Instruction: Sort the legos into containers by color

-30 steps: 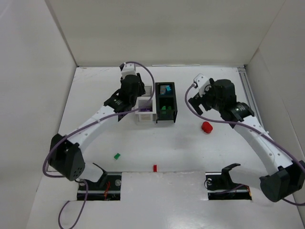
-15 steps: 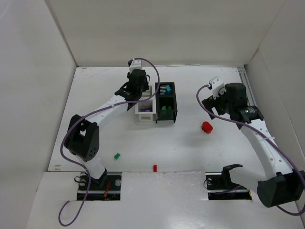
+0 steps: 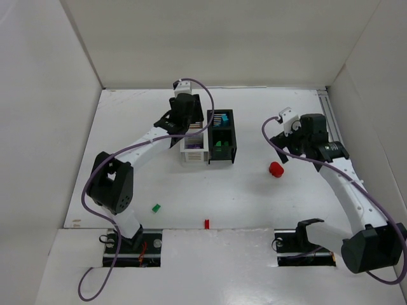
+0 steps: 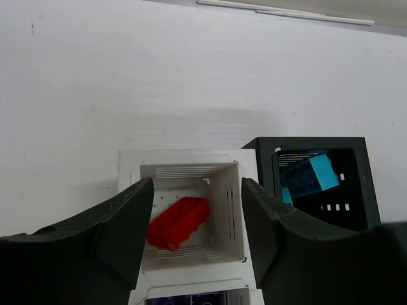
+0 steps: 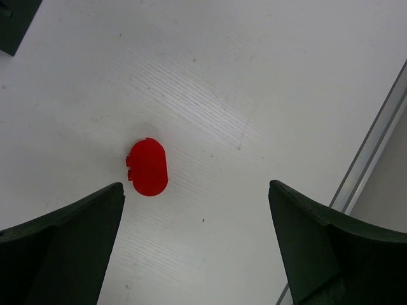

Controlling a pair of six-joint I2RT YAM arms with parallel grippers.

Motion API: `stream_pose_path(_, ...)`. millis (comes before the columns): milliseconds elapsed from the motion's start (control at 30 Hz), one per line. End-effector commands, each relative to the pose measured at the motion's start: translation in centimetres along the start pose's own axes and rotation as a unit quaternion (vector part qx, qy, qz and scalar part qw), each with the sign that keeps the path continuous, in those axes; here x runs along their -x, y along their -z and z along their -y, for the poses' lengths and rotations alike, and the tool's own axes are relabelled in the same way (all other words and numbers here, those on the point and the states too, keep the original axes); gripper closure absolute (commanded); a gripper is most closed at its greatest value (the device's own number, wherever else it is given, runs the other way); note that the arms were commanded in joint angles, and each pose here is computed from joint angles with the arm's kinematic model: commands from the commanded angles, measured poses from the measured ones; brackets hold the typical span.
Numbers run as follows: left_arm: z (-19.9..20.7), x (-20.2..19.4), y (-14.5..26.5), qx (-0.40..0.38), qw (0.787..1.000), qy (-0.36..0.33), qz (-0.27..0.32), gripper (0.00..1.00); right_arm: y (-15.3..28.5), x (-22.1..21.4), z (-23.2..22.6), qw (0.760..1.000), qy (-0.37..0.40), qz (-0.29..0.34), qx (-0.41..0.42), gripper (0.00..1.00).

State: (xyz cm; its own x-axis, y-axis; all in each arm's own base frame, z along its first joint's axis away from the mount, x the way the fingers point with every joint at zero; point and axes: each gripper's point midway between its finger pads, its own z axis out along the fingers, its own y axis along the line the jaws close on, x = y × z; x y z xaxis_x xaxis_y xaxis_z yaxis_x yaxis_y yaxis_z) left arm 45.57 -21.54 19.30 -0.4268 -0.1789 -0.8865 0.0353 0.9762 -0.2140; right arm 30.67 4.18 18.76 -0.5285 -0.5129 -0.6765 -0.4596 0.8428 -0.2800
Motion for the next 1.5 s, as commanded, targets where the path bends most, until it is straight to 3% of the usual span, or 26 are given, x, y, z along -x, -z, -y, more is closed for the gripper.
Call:
stream_pose_path(0, 0.8, 3.1, 1.8, -0.025, 0.999, 0.016, 0.039, 0.46, -0.1, -0.1, -0.3, 1.0, 0.001, 0.005, 0.011, 0.0)
stream_pose_path(167, 1.3, 5.2, 4.1, -0.049, 0.997, 0.025, 0.057, 0.32, -2.2, -1.7, -2.2, 0.999, -0.002, -0.011, 0.052, 0.0)
stream_pose_path(233, 1.3, 5.7, 5.9, -0.065, 0.996, 0.026, 0.059, 0.03, -3.1, -2.3, -3.0, 0.997, -0.005, -0.019, 0.073, 0.0)
stream_pose_path(267, 1.2, 6.0, 6.6, -0.067, 0.995, 0.028, 0.065, 0.0, -3.7, -2.6, -3.1, 0.997, -0.005, -0.025, 0.076, 0.0)
stream_pose_path(367, 0.6, 6.1, 9.9, -0.082, 0.994, 0.03, 0.073, 0.0, -5.5, -3.4, -4.3, 0.993, -0.005, -0.037, 0.108, 0.02)
stream_pose_path(567, -1.1, 2.0, 15.9, -0.116, 0.989, 0.064, 0.06, 0.0, -8.8, -6.4, -5.0, 0.989, -0.014, -0.083, 0.12, 0.1)
stream_pose_path(667, -1.8, -1.3, 17.0, -0.129, 0.987, 0.087, 0.035, 0.0, -10.3, -7.7, -4.7, 0.988, -0.029, -0.107, 0.112, 0.26)
stream_pose_path(800, -3.4, -2.0, 19.2, -0.117, 0.987, 0.103, 0.03, 0.0, -11.0, -8.8, -5.0, 0.985, -0.034, -0.126, 0.114, 0.58)
stream_pose_path(833, -3.8, -2.1, 19.4, -0.112, 0.988, 0.102, 0.029, 0.0, -11.0, -8.7, -5.2, 0.985, -0.035, -0.123, 0.119, 0.71)
stream_pose_path(900, -4.2, -2.1, 19.9, -0.107, 0.988, 0.107, 0.03, 0.0, -10.1, -7.7, -5.1, 0.987, -0.038, -0.1, 0.117, 0.79)
stream_pose_path(1033, -4.4, -3.1, 20.5, -0.116, 0.986, 0.116, 0.021, 0.0, -7.5, -1.5, -6.1, 0.988, -0.008, 0.001, 0.152, 0.79)
stream_pose_path(1200, -3.8, -5.0, 20.3, -0.136, 0.982, 0.133, -0.003, 0.0, -2.3, 12.6, -9.9, 0.958, 0.085, 0.196, 0.192, 0.77)
stream_pose_path(1433, -3.2, -7.9, 19.8, -0.152, 0.977, 0.141, -0.05, 0.0, -2.6, 25.0, -17.5, 0.911, 0.15, 0.298, 0.241, 0.77)
stream_pose_path(1467, -3.2, -7.9, 19.8, -0.152, 0.977, 0.141, -0.05, 0.0, -5.0, 25.3, -18.7, 0.912, 0.153, 0.286, 0.25, 0.77)
